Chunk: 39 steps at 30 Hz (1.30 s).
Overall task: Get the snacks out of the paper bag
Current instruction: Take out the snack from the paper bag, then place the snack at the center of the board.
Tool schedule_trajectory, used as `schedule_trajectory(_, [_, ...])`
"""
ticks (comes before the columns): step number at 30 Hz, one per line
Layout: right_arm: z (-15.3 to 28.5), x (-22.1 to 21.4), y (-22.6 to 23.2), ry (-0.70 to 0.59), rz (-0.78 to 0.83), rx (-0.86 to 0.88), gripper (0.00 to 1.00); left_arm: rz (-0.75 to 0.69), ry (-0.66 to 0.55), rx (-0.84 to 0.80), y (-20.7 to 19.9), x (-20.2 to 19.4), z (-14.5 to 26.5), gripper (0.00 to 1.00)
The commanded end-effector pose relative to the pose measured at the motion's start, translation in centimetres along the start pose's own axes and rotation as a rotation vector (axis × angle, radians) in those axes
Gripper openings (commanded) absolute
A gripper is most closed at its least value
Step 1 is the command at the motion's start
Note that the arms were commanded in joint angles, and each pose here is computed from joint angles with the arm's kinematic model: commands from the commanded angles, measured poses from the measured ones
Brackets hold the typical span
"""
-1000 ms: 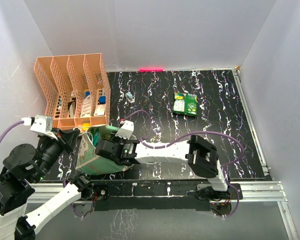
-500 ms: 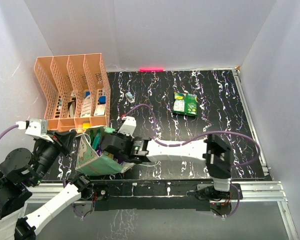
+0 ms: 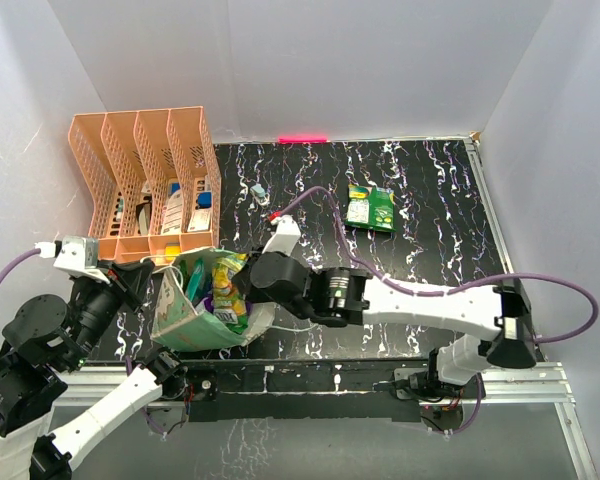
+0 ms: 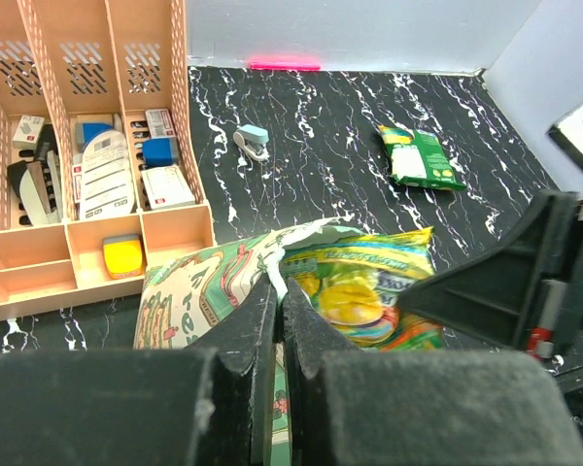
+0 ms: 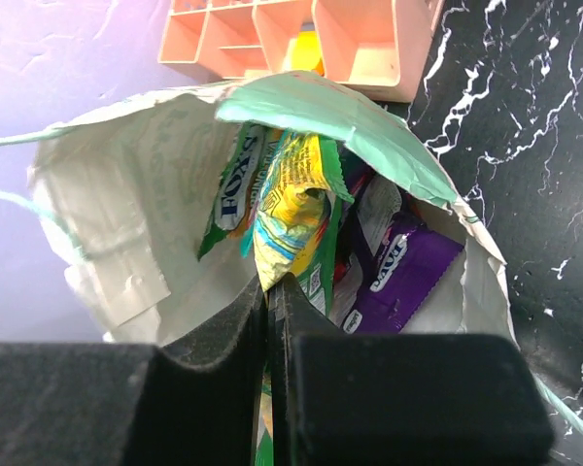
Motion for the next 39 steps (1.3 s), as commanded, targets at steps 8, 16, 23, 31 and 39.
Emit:
schedule_trajectory(8, [9.8,10.3,3.8,-0.273,0.015,0.290,0.07,0.014,-0.049,0.009,0.1,0.9,-0.1,0.00])
schedule_trajectory(16, [14.7,15.7,0.6,-0.446,0.078,0.145,0.07,0.009,-0.046,0.020,0.2,0.6,-0.4,0.00])
schedule_trajectory(23, [18.1,19.0,-5.4,-0.600,0.115,-0.147,0.07,0.003,-0.045,0.023,0.2,0.6,-0.5,0.00])
schedule_trajectory(31, [14.4,17.1,-13.5,-0.583,0.220,-0.462,0.07,-0.002,-0.036,0.024,0.1,0.5,-0.8,0.00])
schedule_trajectory(39, [6.9,13.9,-24.7,-0.364,0.120,-0.617,0.07,0.003,-0.022,0.031,0.0,0.3,-1.1,0.00])
Point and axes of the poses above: each gripper's point midway between its finger pads, its own z axis back along the fingers, its own y axis along the line the jaws close on, x = y × z, the point moved 3 cm from there along z, back along the fingers, and after that the axes turned 4 degrees about z, right-handed, at the moved point
